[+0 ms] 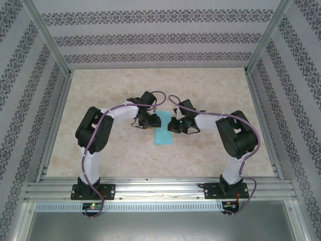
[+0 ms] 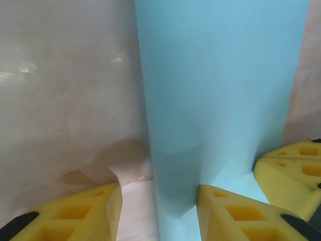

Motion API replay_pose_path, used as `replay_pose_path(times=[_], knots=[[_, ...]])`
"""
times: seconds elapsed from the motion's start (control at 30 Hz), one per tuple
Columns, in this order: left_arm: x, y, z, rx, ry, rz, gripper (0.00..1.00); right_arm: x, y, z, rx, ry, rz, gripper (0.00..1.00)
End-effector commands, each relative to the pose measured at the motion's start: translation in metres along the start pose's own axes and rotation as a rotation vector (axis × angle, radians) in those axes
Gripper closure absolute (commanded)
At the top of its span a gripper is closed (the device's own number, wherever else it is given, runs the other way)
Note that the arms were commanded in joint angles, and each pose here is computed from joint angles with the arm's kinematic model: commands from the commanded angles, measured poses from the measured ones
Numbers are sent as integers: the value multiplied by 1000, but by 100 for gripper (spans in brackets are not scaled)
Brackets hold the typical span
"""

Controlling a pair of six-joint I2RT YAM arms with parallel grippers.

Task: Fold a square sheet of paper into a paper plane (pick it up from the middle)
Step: Hold the square sheet of paper at the center of the table.

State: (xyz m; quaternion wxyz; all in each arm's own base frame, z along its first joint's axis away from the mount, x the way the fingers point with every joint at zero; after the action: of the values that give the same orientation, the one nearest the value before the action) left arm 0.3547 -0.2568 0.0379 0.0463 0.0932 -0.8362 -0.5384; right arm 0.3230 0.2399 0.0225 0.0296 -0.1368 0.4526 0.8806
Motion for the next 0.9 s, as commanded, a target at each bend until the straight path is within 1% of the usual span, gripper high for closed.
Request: replay_pose_path(times=[0.0, 0.1, 0.17, 0.2, 0.23, 0.27, 0.33, 0.4, 0.43, 0.5, 0.63, 0.87], knots=[[-9, 36, -3, 25, 30, -92, 53, 33, -8, -30, 128, -36, 117, 100], [-18, 60, -15, 151, 51, -136, 54, 32, -8, -30, 126, -35, 114, 100], [-22, 71, -26, 275, 61, -137, 60, 32, -9, -30, 125, -32, 116, 100], [-24, 75, -35, 356, 68, -130, 64, 32, -8, -30, 125, -34, 117, 100], [-23, 76, -43, 432, 72, -113, 76, 32, -8, -30, 125, -34, 118, 100], [-23, 76, -50, 486, 72, -97, 83, 32, -9, -30, 123, -35, 118, 100], [-20, 70, -60, 562, 79, -48, 92, 32, -10, -29, 118, -38, 116, 100], [-19, 62, -64, 602, 85, -5, 98, 32, -10, -29, 120, -38, 117, 100], [-17, 58, -66, 618, 88, 12, 100, 32, -10, -29, 119, -38, 118, 100], [-17, 50, -64, 630, 107, 19, 100, 33, -10, -29, 117, -38, 122, 100], [-13, 30, -54, 599, 122, 40, 100, 33, -10, -28, 113, -36, 118, 100], [-4, -4, -20, 464, 149, 51, 100, 33, -11, -27, 107, -42, 119, 100]])
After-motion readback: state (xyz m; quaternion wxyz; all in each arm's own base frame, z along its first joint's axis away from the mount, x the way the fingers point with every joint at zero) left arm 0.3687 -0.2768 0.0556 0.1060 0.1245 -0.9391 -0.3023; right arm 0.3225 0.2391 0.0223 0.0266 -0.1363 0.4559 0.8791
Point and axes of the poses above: each hand's point on the last joint's axis, 136 mm out from that joint toward the fingers, its own y axis back along the fingers, its own z axis along the line the jaws close on, x = y × z, the point moved 1 cm from there along y, back along the fingers, and after that the axes turned 12 degrees about y, right-handed, at the moved point
